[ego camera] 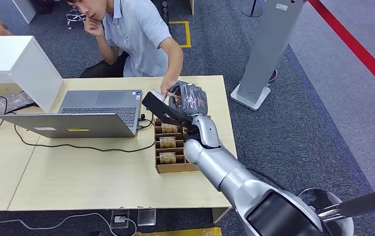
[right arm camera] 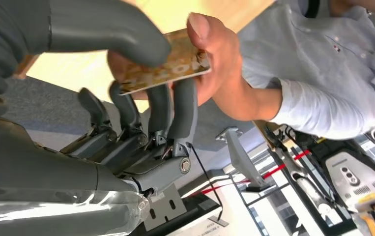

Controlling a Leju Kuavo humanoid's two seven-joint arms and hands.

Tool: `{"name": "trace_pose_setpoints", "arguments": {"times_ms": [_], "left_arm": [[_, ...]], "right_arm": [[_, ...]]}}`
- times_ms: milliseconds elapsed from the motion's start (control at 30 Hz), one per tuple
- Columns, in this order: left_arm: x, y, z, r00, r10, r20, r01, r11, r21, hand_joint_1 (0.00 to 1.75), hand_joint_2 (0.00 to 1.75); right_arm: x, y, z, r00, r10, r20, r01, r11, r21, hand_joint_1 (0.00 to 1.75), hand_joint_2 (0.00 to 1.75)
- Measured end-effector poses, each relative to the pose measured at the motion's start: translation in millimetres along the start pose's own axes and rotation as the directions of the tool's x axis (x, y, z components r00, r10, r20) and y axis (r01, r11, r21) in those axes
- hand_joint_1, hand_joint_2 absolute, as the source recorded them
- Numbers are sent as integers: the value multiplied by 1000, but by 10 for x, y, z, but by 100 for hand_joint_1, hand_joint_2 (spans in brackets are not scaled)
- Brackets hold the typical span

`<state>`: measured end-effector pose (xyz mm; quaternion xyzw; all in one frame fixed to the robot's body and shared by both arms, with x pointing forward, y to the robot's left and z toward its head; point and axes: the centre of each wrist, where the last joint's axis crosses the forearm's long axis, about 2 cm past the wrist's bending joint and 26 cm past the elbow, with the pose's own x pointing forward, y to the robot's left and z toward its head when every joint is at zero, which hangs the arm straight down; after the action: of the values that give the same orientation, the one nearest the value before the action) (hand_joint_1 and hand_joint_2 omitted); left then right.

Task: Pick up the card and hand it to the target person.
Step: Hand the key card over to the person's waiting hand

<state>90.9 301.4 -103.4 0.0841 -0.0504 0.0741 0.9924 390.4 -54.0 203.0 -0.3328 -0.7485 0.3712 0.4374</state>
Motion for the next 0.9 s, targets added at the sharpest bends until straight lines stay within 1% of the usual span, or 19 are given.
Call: {"name": "trace_pose_setpoints", "arguments": {"times_ms": [200, 333, 467, 533, 600, 733, 833, 900], "left_arm": [[-2, -1, 0, 1000, -4, 6, 4, 1000, -4, 0, 175], [-1, 1, 0, 1000, -4, 10, 4, 1000, -1, 0, 175], [-14, 3, -2, 1000, -3, 16, 3, 1000, -1, 0, 175], [-32, 6, -4, 1000, -1, 15, 1, 1000, 0, 0, 175], [-57, 10, -7, 1000, 4, 10, -4, 1000, 2, 0, 175], [-143, 28, -16, 1000, 16, -8, -16, 1000, 5, 0, 175], [-199, 48, -23, 999, 18, -33, -18, 1000, 6, 0, 175], [-231, 59, -26, 999, 20, -46, -20, 1000, 6, 0, 175]], "right_arm": [[-51, 65, 37, 999, 28, -21, -27, 999, 31, 0, 175], [-79, 75, 50, 999, 12, -32, -11, 1000, 18, 0, 175], [-98, 63, 82, 1000, -3, 18, 3, 1000, -14, 0, 175], [-103, 44, 112, 998, -31, 46, 33, 999, -41, 0, 175], [-127, 15, 153, 995, -97, 30, 99, 993, -69, 0, 175], [-284, -104, 313, 949, -296, -107, 280, 949, -145, 0, 175], [-428, -165, 538, 901, -408, -148, 382, 908, -175, 0, 175], [-516, -159, 745, 847, -508, -159, 485, 859, -164, 0, 175]]}}
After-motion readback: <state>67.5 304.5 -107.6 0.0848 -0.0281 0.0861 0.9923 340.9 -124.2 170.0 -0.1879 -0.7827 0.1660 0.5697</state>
